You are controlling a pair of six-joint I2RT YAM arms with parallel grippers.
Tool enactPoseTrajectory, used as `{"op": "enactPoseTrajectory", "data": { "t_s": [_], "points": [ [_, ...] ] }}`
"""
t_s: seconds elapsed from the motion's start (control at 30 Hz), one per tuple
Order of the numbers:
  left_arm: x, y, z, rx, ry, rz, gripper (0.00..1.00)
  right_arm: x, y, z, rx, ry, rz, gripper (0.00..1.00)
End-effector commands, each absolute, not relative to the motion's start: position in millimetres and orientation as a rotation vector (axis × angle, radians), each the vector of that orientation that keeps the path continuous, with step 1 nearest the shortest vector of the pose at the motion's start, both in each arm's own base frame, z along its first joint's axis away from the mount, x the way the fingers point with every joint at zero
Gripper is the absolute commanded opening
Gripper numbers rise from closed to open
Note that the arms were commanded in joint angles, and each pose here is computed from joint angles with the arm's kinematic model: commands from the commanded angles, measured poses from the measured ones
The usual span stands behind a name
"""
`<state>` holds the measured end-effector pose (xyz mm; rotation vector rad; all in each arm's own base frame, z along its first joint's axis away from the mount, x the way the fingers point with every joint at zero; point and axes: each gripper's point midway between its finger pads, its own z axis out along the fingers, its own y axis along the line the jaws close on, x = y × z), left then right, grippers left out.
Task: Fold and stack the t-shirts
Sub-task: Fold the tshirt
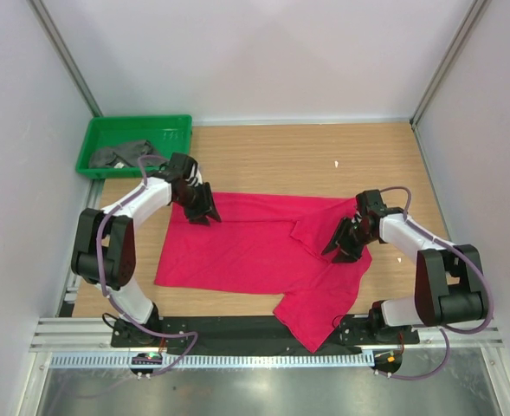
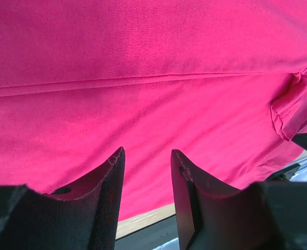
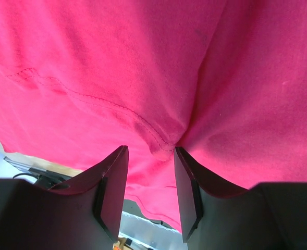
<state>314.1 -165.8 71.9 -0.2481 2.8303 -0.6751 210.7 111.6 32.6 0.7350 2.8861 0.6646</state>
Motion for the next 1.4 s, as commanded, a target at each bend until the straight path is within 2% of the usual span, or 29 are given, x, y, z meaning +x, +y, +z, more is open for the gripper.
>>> {"op": "enactPoseTrajectory", "data": {
  "t_s": [0.0,0.2,0.37,0.4,0.43,0.47,0.7,0.9,1.1,1.37],
  "points": [
    [322.5,-169.8,87.7,-0.245,2.77,-0.723,0.42,218.4,116.9,30.3,0.766,2.854,0.715,0.46],
    [323.3,-167.5,94.2,-0.228,2.764,-0.704,0.42,218.8,115.1,26.4,0.761,2.861,0.7,0.42],
    [322.8,-166.5,97.2,-0.222,2.755,-0.699,0.41,213.8,111.3,29.4,0.74,2.881,0.667,0.24],
    [322.2,-167.0,97.8,-0.222,2.755,-0.7,0.41,213.7,111.0,30.8,0.727,2.878,0.663,0.17],
    [322.4,-166.5,97.3,-0.224,2.756,-0.7,0.41,211.4,110.4,32.2,0.724,2.886,0.658,0.04],
    [322.4,-166.3,96.8,-0.225,2.755,-0.698,0.41,212.1,109.9,34.9,0.722,2.884,0.654,0.01],
    [330.4,-157.9,96.7,-0.221,2.737,-0.633,0.42,201.3,103.7,68.1,0.7,2.876,0.612,0.01],
    [357.1,-142.1,103.4,-0.25,2.71,-0.605,0.41,177.2,106.3,75.3,0.729,2.906,0.648,0.01],
    [362.0,-133.2,106.5,-0.264,2.697,-0.584,0.42,172.5,104.9,87.3,0.716,2.916,0.639,0.01],
    [355.3,-121.0,102.0,-0.301,2.708,-0.575,0.42,161.9,113.2,74.2,0.739,2.97,0.713,0.01]
  ]
}}
